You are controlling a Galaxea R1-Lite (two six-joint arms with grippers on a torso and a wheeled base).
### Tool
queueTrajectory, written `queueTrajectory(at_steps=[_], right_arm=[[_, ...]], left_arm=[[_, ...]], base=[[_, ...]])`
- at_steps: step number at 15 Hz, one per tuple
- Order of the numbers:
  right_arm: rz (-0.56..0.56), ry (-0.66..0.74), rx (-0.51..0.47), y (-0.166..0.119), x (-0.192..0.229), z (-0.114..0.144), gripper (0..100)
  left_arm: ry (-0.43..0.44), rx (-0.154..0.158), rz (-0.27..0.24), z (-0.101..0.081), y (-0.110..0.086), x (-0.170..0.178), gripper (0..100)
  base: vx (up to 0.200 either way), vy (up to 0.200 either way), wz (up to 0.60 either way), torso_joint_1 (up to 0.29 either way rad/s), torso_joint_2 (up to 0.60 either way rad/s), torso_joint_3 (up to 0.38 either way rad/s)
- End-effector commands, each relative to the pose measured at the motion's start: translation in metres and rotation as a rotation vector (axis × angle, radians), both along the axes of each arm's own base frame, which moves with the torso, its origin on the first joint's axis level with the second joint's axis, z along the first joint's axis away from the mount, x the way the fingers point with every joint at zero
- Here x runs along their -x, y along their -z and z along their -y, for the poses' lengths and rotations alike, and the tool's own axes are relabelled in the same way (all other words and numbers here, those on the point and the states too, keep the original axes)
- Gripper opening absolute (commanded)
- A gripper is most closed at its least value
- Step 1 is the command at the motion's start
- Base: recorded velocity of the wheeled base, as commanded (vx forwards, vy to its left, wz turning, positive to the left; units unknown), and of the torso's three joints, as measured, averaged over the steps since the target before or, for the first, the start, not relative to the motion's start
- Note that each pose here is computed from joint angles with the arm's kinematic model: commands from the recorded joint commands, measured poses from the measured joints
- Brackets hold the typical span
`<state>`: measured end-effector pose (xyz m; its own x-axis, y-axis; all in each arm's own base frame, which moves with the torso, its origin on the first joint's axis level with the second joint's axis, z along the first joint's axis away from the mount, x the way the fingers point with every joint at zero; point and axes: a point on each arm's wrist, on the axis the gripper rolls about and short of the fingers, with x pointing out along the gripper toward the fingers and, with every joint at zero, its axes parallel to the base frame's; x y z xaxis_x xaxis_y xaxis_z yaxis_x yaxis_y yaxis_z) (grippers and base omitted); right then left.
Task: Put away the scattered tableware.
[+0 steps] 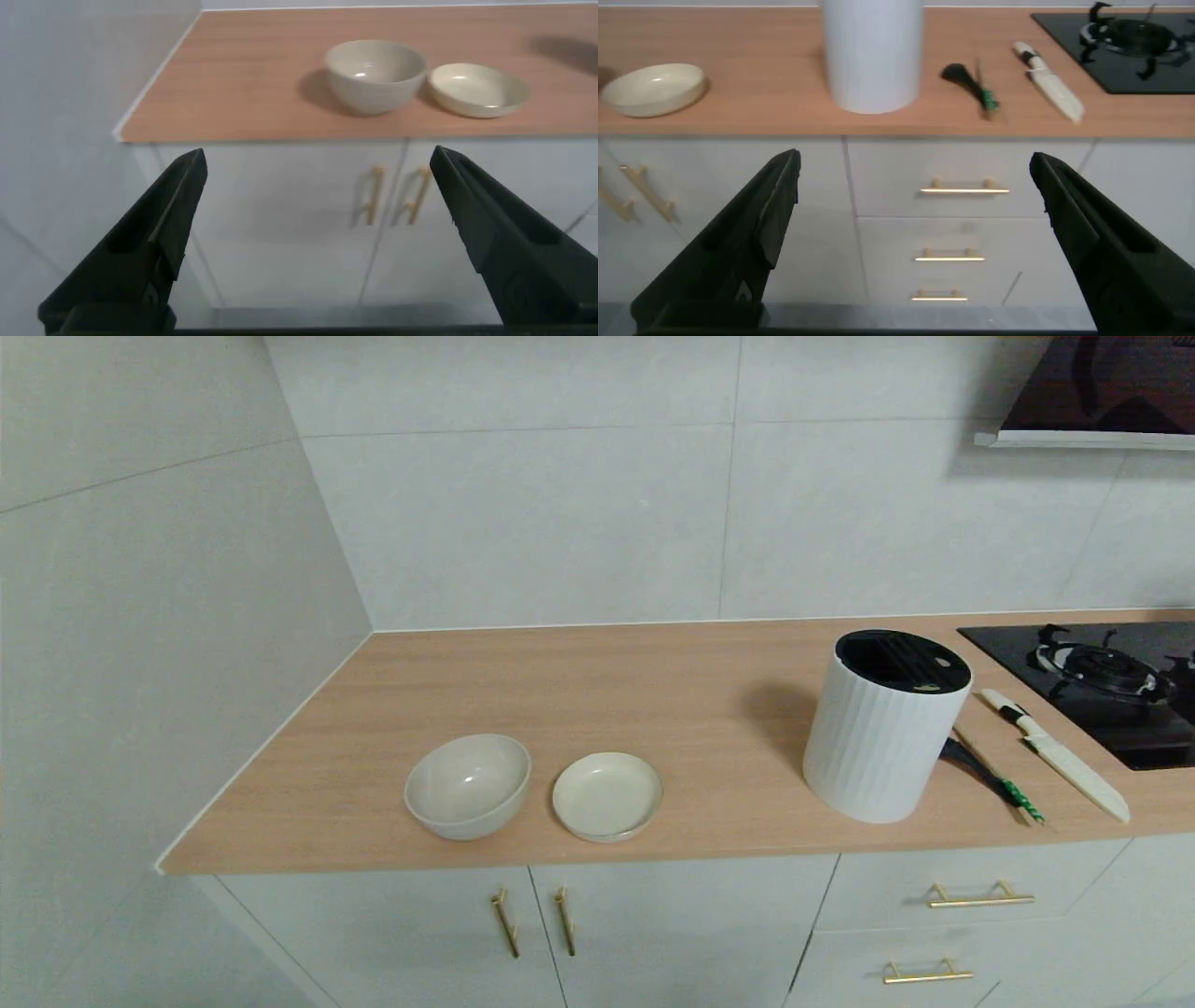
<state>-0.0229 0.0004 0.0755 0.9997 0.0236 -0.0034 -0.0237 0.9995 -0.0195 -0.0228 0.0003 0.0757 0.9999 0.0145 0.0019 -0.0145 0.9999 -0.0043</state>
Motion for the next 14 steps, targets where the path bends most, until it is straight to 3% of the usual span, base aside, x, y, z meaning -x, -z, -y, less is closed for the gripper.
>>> queueTrajectory(at_steps=[1,9,14], right_arm=[[0.000,-0.001,0.000,-0.0001,-0.0001,0.0000,100],[-0.001,0.001,0.000,0.0001,-0.0001,0.0000,100],[-0.001,0.001,0.000,0.0001,-0.0001,0.0000,100]], left_arm=[[0.001,0.000,0.001,0.0000,-0.0001,0.0000,100],[-0.001,0.000,0.001,0.0000,-0.0001,0.0000,100],[0.001,0.000,0.001,0.0000,-0.0001,0.0000,100]], base=[[0.000,0.200,0.00,0.002,0.00,-0.002],[0.000,0.200,0.00,0.002,0.00,0.001],[0.000,0.000,0.00,0.000,0.00,0.000]])
